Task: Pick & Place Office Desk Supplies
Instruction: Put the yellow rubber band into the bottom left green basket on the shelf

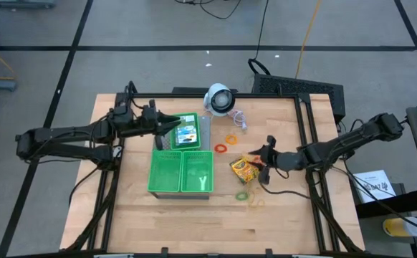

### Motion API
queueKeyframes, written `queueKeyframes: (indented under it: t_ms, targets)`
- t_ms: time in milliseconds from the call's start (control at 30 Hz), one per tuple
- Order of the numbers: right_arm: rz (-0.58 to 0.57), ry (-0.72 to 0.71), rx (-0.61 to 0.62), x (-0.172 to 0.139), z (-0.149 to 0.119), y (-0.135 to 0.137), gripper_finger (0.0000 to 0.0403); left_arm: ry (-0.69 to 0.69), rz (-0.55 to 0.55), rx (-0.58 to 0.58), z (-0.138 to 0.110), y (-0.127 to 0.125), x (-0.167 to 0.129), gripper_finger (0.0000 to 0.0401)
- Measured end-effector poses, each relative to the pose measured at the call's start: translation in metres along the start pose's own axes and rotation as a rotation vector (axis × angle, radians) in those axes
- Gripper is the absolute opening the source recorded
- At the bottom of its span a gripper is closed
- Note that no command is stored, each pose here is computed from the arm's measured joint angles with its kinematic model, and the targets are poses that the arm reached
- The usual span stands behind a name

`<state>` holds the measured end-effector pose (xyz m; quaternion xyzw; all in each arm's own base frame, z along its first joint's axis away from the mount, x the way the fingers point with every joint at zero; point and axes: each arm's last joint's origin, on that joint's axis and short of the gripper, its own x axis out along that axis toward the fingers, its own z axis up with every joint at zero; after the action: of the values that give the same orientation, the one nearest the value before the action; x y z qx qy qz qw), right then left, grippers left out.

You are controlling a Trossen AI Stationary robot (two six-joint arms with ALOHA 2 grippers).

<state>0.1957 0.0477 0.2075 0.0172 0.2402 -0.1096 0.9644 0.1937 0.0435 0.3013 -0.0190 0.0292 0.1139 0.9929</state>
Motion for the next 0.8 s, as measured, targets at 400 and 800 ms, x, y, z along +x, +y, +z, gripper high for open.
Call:
queueKeyframes:
  t_ms: [400,800]
  targets:
    - [-0.034,0.279,0.166,0.049,-0.040,-0.027,0.0207,0.069,0.003,-0.034,-0.014,0.000,0.019,0.0076]
    - [0.026,0.335,0.336,0.055,-0.040,-0.046,0.0198,0.154,0.008,-0.055,-0.030,0.001,0.034,0.0076]
